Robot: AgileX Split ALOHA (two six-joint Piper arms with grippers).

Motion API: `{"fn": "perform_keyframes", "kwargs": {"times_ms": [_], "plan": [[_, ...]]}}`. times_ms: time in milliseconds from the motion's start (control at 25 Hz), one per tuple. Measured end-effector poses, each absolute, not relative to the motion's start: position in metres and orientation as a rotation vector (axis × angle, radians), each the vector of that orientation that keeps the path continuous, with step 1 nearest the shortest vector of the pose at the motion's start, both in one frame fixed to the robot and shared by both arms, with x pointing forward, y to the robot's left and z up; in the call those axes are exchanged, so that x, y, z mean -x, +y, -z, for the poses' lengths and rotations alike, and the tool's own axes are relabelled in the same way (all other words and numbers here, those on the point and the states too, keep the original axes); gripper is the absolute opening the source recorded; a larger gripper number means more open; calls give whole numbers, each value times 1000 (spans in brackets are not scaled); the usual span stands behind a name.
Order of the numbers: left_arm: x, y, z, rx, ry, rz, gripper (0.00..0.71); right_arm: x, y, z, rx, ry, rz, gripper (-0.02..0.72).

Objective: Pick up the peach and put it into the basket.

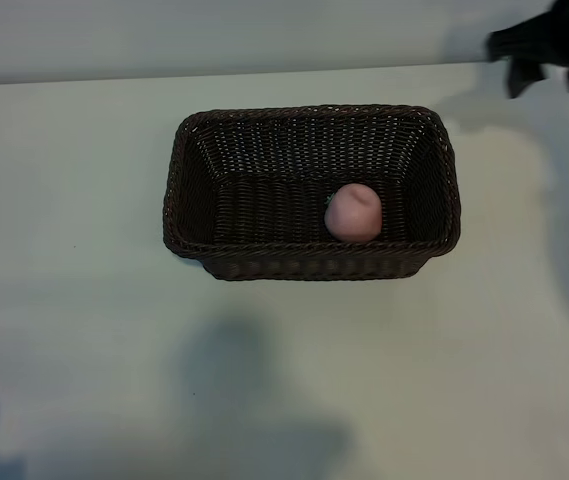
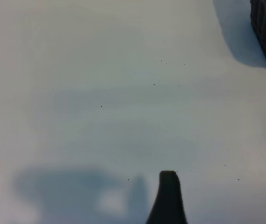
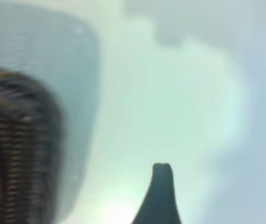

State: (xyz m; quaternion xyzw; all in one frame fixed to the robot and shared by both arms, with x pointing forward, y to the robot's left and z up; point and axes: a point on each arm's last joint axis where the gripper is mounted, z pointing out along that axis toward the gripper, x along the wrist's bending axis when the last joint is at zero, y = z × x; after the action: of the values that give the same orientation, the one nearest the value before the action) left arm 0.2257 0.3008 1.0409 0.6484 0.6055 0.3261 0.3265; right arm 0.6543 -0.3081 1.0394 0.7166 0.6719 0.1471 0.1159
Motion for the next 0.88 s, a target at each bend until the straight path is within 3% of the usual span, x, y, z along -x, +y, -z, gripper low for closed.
{"fn": "perform_keyframes", "kwargs": {"times_ms": [240, 520, 880], "plan": [[-226, 301, -1041, -1699, 1586, -854, 592, -649, -359, -1039, -2210, 1835, -401, 597], [-226, 301, -1041, -1699, 1586, -854, 592, -642, -374, -1043, -2270, 1809, -406, 597], [-226, 301, -1041, -1699, 1586, -854, 592, -609, -363, -1106, -2209, 1772, -536, 597]]}}
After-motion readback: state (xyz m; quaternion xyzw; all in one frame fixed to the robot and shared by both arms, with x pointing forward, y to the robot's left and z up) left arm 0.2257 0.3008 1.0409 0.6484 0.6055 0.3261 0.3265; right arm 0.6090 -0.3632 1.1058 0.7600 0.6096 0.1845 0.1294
